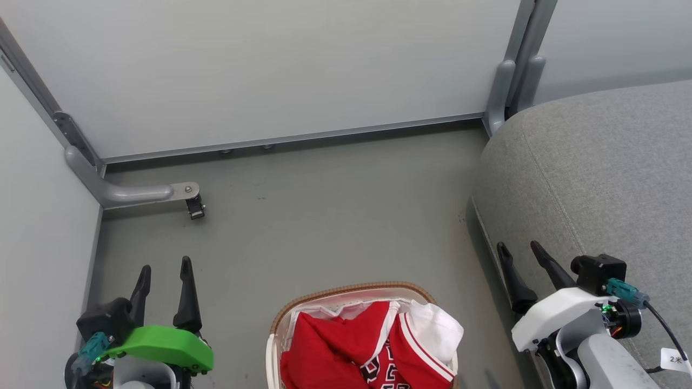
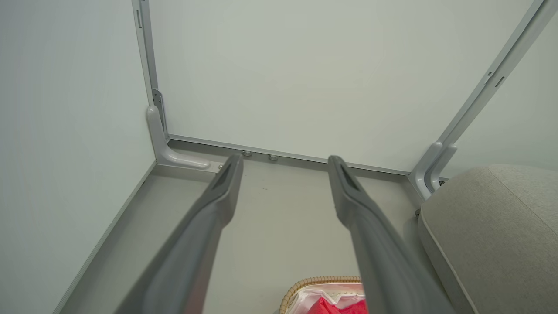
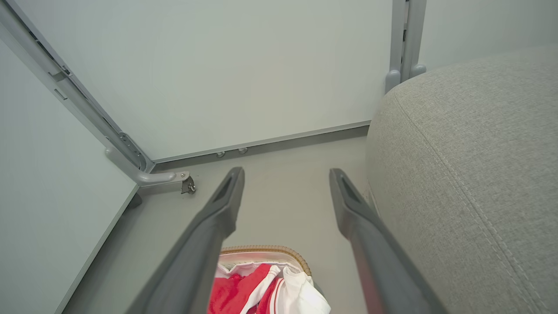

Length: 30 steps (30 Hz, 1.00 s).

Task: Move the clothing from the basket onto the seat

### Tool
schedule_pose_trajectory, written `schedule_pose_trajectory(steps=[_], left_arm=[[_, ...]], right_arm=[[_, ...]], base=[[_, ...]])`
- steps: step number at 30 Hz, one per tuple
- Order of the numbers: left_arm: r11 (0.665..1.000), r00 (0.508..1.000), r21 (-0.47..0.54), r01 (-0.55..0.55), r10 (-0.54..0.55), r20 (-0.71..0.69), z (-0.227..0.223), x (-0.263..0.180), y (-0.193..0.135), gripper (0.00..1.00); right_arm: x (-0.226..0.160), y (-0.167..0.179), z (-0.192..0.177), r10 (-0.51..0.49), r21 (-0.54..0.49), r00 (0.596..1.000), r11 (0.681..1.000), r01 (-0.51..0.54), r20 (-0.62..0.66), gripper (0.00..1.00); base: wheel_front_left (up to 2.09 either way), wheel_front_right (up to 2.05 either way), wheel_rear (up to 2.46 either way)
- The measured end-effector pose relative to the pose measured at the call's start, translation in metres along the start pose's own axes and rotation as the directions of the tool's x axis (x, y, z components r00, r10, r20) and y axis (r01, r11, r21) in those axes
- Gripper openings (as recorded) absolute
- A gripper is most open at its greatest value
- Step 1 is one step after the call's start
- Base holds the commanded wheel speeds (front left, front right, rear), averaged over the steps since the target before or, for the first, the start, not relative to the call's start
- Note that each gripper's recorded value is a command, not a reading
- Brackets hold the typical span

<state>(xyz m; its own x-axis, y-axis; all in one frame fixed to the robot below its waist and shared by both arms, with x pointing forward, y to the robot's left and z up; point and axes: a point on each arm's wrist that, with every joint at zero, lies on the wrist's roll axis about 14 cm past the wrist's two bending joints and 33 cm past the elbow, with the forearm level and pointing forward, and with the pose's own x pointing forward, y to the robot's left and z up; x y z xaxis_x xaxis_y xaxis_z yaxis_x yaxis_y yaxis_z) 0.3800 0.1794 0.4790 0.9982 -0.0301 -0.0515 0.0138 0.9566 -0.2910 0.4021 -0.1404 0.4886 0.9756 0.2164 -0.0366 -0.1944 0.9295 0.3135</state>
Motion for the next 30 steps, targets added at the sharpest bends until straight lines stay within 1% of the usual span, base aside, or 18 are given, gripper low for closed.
schedule_pose_trajectory(steps=[21,25,30], left_arm=[[0.991,0.999,0.126,0.033,-0.03,-0.026,-0.016,-0.006,-0.006,1.0],[0.988,0.998,0.144,0.049,-0.043,-0.048,-0.024,-0.003,-0.009,1.0],[0.981,0.992,0.162,0.11,-0.098,-0.08,-0.036,0.012,-0.025,1.0]], right_arm=[[-0.004,-0.001,-0.016,0.004,-0.142,1.0,0.99,-0.008,-0.03,1.0],[-0.001,-0.005,-0.016,0.003,-0.17,0.999,0.985,-0.009,-0.032,1.0],[0.014,-0.011,-0.005,0.0,-0.209,1.0,0.978,0.001,0.002,1.0]], base=[[0.0,0.0,0.0],[0.0,0.0,0.0],[0.0,0.0,0.0]])
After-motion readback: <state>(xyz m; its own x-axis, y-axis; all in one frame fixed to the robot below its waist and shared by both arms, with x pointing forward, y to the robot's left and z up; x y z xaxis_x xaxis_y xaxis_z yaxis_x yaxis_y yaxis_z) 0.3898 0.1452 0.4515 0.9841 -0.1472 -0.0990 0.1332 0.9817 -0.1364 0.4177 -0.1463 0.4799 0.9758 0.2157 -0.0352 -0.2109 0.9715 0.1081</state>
